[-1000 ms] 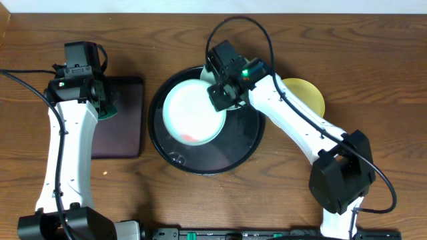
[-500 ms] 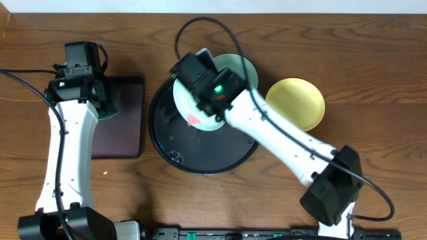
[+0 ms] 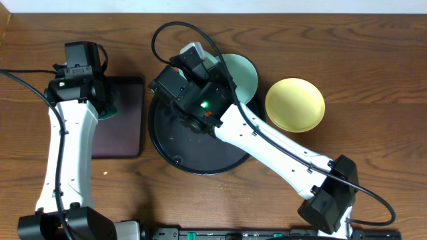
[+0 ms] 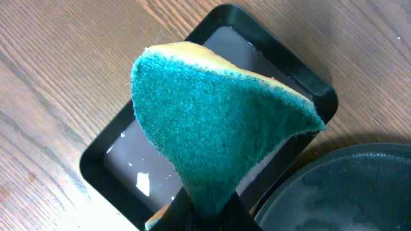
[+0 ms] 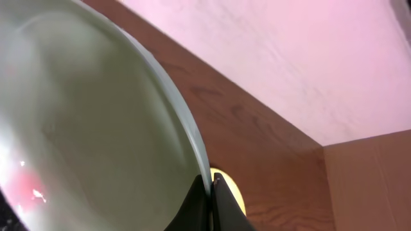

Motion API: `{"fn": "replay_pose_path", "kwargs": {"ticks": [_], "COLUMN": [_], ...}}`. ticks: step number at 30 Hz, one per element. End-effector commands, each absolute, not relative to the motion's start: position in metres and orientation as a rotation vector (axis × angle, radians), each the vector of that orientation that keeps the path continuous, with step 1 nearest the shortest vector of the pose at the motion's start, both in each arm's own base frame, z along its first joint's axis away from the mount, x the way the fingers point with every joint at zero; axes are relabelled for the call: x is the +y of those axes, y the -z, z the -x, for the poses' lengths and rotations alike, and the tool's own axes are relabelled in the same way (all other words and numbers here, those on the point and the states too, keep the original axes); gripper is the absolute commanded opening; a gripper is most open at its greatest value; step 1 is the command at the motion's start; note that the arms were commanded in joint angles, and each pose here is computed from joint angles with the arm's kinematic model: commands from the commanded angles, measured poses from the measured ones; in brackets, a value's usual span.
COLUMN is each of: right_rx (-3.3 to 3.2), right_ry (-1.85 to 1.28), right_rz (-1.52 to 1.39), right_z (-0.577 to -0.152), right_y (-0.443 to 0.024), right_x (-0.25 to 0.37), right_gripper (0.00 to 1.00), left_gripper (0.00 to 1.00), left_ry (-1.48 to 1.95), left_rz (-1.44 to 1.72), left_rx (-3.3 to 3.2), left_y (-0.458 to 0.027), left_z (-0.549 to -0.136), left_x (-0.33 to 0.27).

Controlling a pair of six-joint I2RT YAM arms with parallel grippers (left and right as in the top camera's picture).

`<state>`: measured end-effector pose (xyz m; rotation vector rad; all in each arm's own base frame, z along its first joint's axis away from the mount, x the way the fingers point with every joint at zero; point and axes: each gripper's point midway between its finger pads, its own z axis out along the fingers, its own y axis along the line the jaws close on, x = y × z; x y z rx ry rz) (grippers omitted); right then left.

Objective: Clean dirty plates on tray and stack at the side
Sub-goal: 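Lift the pale green plate with the right gripper onto the yellow plate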

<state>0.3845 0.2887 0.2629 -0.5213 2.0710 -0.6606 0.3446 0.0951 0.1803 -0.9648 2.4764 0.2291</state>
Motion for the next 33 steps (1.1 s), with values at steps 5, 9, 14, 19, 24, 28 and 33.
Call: {"fn": "replay_pose_path", "kwargs": {"ticks": [5, 9, 14, 19, 24, 28, 33], "right_rx": [2.097, 2.262, 2.471, 2.597, 2.652, 2.691, 2.782], "right_ry": [0.523, 0.305, -0.043, -0.369, -0.600, -0.661, -0.597], "right_rz": [0.497, 0.601, 0.688, 0.700, 0.590, 0.421, 0.150], "right_z": [-0.383, -0.381, -0.373, -0.368, -0.384, -0.402, -0.415], "right_y": [-0.284, -0.251, -0.212, -0.203, -0.211, -0.217, -0.209], "right_x": [0.287, 0.298, 0.306, 0.303, 0.270, 0.220, 0.135], "right_gripper": [0.01, 0.01, 0.01, 0.01, 0.01, 0.01, 0.01], "left_gripper": [0.07, 0.07, 0.07, 0.07, 0.07, 0.07, 0.07], "left_ry": [-0.237, -0.237, -0.237, -0.237, -0.238, -0.242, -0.244], "left_rz": [0.960, 0.960, 0.960, 0.960, 0.961, 0.962, 0.963], "left_rx": [2.486, 2.487, 2.486, 2.487, 2.489, 2.498, 2.505], "left_y": [-0.179, -0.178, -0.179, -0.178, -0.178, -0.177, -0.175], "left_z": [-0.345, -0.344, -0.345, -0.344, -0.344, -0.342, -0.342], "left_x": [0.096, 0.096, 0.096, 0.096, 0.096, 0.096, 0.096]}}
